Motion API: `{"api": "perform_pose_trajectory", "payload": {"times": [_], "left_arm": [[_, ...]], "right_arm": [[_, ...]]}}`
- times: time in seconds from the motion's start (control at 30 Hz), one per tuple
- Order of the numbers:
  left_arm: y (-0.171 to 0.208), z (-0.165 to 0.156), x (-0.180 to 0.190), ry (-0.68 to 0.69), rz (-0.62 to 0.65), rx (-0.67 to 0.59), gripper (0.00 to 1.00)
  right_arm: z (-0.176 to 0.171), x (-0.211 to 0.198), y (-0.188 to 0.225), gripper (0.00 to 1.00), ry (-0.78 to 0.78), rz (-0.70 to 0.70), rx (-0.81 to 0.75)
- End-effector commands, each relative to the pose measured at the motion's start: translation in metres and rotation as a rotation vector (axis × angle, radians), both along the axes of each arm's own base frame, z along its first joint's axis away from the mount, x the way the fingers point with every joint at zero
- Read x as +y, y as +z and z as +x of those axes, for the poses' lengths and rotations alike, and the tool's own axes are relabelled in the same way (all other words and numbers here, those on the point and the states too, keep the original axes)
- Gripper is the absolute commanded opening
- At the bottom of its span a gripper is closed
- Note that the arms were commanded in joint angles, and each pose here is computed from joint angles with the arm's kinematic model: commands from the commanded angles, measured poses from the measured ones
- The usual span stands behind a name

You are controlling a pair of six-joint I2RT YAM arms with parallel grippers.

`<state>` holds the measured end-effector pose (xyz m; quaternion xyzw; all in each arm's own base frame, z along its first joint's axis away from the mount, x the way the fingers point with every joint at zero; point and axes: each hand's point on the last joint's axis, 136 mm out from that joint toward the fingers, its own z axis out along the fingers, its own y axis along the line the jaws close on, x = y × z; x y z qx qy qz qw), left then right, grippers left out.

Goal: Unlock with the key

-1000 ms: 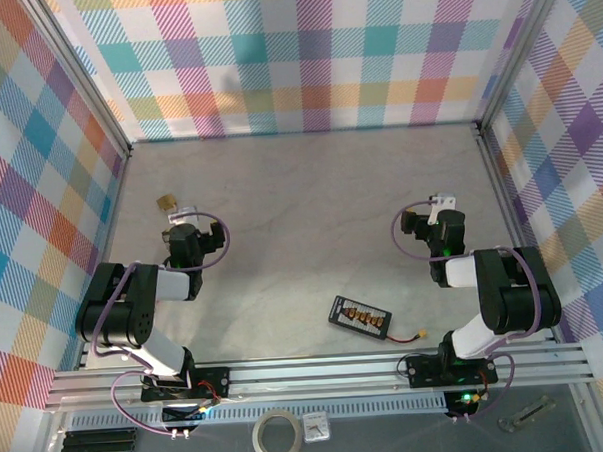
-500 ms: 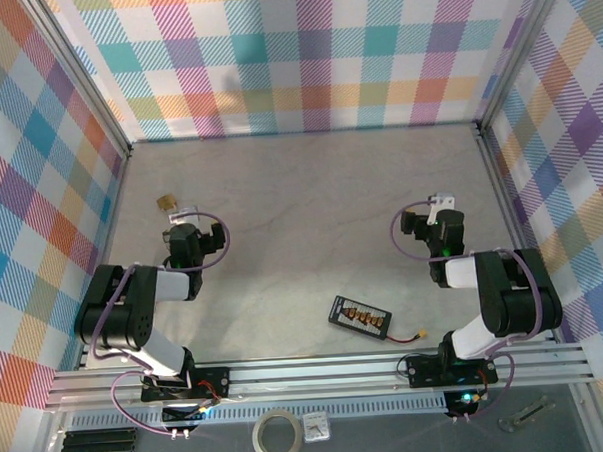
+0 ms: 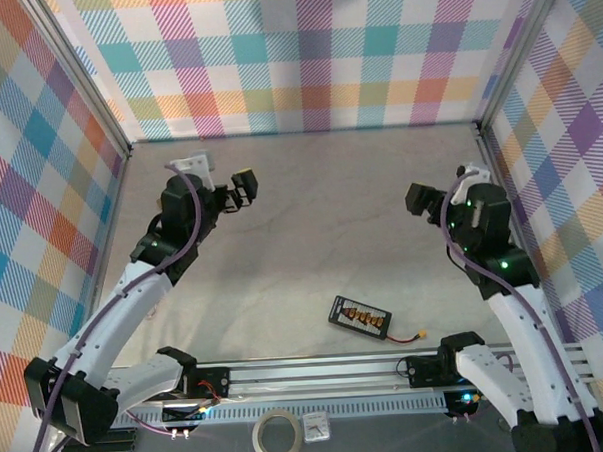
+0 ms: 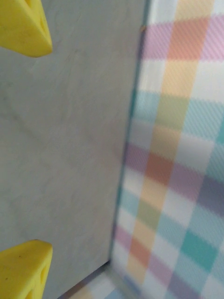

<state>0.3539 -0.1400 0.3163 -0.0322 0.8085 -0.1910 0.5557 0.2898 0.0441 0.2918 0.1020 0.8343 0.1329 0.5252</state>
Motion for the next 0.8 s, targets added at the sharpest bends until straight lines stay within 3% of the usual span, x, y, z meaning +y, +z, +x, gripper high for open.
{"api": "perform_pose_trajectory", "payload": {"times": [0.0, 0.17, 0.4, 0.57, 0.77], "left_arm": [[-0.053, -0.035, -0.023, -0.124, 0.008, 0.301, 1.00], [-0.060, -0.064, -0.037, -0.241, -0.029, 0.371, 1.00], [-0.065, -0.099, -0.031, -0.294, -0.053, 0.385, 1.00], [-0.064, -0.106, -0.026, -0.292, -0.040, 0.396, 1.00], [-0.063, -0.112, -0.024, -0.296, -0.046, 0.413, 1.00]], "right_arm": [[-0.048, -0.016, -0.063, 0.99, -0.094, -0.001, 0.347], [-0.066, -0.057, -0.090, 0.99, -0.346, -0.062, 0.474], [-0.078, -0.120, -0.144, 0.99, -0.641, 0.047, 0.649], [-0.086, -0.145, -0.190, 0.99, -0.758, 0.242, 0.753], [-0.102, -0.171, -0.225, 0.98, -0.856, 0.277, 0.841]]}}
